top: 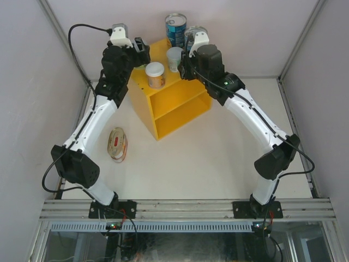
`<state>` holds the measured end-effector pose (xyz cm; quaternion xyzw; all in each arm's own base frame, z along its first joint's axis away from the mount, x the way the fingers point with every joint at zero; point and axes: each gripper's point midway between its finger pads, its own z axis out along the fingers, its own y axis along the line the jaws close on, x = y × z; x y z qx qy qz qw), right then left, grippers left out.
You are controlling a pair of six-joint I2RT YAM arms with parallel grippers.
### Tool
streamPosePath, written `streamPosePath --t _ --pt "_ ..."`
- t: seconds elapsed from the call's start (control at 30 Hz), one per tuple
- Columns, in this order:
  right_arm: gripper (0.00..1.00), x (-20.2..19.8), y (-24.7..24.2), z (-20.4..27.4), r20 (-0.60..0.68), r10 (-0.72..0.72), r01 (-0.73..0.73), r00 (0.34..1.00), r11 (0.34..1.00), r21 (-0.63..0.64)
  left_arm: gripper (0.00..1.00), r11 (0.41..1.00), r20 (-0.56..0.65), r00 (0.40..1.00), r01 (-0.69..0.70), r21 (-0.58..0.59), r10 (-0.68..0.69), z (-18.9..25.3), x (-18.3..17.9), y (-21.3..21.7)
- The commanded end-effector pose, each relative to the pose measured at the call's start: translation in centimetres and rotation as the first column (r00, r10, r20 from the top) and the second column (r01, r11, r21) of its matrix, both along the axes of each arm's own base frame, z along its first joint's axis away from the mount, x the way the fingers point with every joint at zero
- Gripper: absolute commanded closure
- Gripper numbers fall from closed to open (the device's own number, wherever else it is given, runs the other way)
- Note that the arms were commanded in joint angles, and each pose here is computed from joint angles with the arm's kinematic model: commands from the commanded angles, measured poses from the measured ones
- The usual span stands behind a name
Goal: Place and organize the canned foods onto the counter
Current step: Adjust the canned food at the counter.
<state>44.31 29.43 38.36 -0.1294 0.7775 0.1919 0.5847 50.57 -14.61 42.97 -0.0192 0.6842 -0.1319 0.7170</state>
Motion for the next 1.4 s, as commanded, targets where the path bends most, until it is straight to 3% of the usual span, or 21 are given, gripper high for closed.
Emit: streamPosePath --t 0.0,0.5,0.93,1.37 --pt "0.65 0.8 0.1 2.2 0.038 -0.005 0.003 0.999 0.999 0.046 0.33 1.000 -0.058 0.998 -0.015 0.020 0.017 -1.6 -1.2 1.3" --pt "0.66 3.3 1.3 1.7 0.044 0.001 -0.002 0.999 1.000 0.021 0.34 1.000 -0.061 0.998 -0.030 0.006 0.030 -1.5 -2.5 2.0" --pt "0.65 1.8 -1.4 2.5 0.081 -0.073 0.072 0.994 0.997 0.010 0.37 0.999 -0.068 0.997 -0.033 0.002 0.033 -1.8 -2.5 2.1" --pt "0.63 4.2 -0.9 2.1 0.083 -0.060 0.058 0.995 0.998 0.022 0.37 0.999 -0.076 0.996 -0.048 -0.003 0.048 -2.1 -2.5 2.4"
